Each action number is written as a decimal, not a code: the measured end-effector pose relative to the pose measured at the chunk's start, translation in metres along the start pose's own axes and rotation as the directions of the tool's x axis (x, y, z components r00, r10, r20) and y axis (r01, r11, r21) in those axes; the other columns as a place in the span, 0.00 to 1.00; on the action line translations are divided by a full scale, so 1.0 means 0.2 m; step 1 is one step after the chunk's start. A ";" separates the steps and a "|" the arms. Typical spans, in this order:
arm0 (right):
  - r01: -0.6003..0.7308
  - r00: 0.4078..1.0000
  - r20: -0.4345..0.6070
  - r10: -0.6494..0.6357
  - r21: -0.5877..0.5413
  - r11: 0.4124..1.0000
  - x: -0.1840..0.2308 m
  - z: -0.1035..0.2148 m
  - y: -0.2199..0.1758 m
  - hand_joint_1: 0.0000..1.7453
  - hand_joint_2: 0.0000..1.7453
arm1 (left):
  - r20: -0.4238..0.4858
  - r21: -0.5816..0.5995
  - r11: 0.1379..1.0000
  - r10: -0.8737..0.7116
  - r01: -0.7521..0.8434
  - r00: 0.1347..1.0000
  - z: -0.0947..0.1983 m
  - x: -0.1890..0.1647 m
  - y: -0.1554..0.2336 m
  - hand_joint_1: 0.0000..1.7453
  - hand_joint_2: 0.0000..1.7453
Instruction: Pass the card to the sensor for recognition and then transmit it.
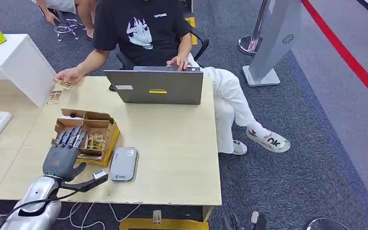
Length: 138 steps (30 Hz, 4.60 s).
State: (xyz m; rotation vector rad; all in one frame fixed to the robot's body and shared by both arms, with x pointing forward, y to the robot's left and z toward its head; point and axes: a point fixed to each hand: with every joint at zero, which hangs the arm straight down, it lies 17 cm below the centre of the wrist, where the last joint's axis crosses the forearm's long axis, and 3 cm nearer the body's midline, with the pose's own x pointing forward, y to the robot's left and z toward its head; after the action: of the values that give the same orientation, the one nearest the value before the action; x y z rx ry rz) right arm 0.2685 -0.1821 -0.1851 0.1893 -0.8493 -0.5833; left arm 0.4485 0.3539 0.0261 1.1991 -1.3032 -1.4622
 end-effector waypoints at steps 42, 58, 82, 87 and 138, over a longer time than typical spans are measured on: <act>-0.012 1.000 0.004 0.012 -0.003 1.000 0.00 0.00 -0.01 0.00 1.00 | 0.035 0.027 0.997 0.070 -0.071 0.997 0.01 0.10 0.03 0.00 1.00; -0.010 1.000 0.005 0.010 -0.008 1.000 0.01 0.00 -0.02 0.00 1.00 | 0.030 0.003 0.998 0.061 -0.061 0.998 0.02 0.05 0.01 1.00 1.00; -0.022 1.000 0.005 0.022 -0.014 1.000 0.00 0.00 -0.02 0.00 1.00 | 0.026 0.002 0.998 0.069 -0.069 0.997 0.02 0.03 0.02 1.00 1.00; -0.023 1.000 0.005 0.023 -0.013 1.000 0.00 0.00 -0.02 0.00 1.00 | 0.026 0.009 0.997 0.073 -0.073 0.997 0.02 0.03 0.03 1.00 1.00; -0.013 1.000 0.014 0.013 -0.022 1.000 0.01 0.00 -0.03 0.00 1.00 | 0.062 0.442 0.893 0.065 -0.086 0.996 -0.03 0.03 0.77 0.00 1.00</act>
State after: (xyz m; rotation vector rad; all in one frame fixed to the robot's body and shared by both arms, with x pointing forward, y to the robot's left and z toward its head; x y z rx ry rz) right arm 0.2675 -0.1881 -0.1863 0.1597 -0.8564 -0.5825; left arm 0.4506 0.3275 0.1776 1.3889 -1.7606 -1.1717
